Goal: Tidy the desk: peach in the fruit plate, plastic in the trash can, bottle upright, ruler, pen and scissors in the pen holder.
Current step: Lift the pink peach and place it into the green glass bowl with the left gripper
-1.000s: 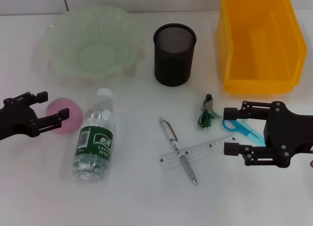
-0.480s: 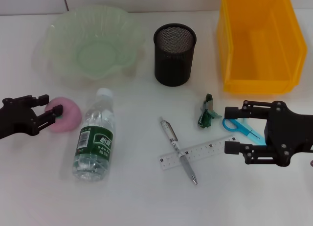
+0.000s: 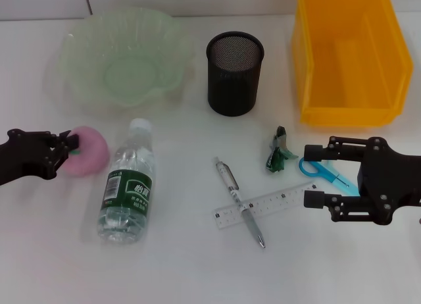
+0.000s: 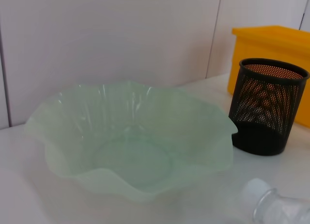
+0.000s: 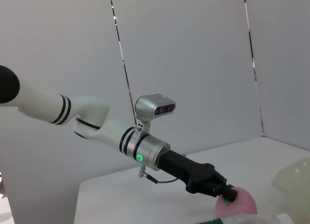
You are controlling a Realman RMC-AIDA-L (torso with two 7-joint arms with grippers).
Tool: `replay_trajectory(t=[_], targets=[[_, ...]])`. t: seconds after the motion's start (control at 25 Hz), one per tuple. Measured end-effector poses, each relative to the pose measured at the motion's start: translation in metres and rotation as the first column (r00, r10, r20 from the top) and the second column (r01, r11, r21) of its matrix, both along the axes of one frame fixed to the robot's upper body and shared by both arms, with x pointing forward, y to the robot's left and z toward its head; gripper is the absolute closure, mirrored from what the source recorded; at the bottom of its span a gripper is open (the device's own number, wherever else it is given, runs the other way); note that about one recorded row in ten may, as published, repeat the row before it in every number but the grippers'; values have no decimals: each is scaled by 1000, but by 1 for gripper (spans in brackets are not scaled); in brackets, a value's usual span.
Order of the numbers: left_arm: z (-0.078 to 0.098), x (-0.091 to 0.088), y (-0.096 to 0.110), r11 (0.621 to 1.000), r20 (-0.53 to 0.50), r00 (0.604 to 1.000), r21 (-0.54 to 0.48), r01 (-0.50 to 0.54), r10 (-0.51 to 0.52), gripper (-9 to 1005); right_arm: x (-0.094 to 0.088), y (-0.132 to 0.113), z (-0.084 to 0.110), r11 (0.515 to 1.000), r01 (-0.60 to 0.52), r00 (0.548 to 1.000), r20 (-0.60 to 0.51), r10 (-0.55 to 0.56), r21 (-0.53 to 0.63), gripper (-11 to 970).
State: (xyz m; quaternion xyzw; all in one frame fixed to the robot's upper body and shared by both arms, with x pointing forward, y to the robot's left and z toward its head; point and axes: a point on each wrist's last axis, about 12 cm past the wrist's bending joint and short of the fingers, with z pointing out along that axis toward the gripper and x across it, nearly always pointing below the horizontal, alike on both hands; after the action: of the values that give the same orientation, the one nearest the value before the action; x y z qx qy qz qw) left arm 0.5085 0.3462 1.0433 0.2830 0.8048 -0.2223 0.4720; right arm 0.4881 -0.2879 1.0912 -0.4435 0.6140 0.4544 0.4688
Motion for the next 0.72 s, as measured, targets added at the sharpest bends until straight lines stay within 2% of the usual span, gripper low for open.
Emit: replay_trajectory(t=[0.12,0.28,0.36,0.44,0.48,0.6,0.64,0.68,0.72], targets=[[6,3,3,999,4,1000,-20,-28,28,890,0,0,0,1000,1,1000,0,-1,0,238],[20,9,8,997,25,998,-48,-57,59,933,0,-1,1,1000,5,1000,6,-5,7,238],[32,13,9,996,55,997,-72,-57,61,954,0,-1,2,1000,8,1000,12,-8,15,238],[55,26,3,993,138,989,-114,-29,44,954,1,-1,4,1000,9,1000,18,-10,24,238],[55,26,3,993,138,989,-114,-29,44,954,1,-1,4,1000,9,1000,18,-10,24,238],[72,48,-11,991,206,978,-137,-1,29,954,2,0,5,999,11,1000,25,-12,30,237],[79,64,-22,991,225,974,-134,9,22,954,2,-1,5,999,14,1000,26,-15,31,237],[79,64,-22,991,225,974,-134,9,22,954,2,-1,5,999,14,1000,26,-15,31,237],[82,81,-37,992,231,973,-126,20,10,954,2,-1,5,999,18,1000,24,-19,34,237]])
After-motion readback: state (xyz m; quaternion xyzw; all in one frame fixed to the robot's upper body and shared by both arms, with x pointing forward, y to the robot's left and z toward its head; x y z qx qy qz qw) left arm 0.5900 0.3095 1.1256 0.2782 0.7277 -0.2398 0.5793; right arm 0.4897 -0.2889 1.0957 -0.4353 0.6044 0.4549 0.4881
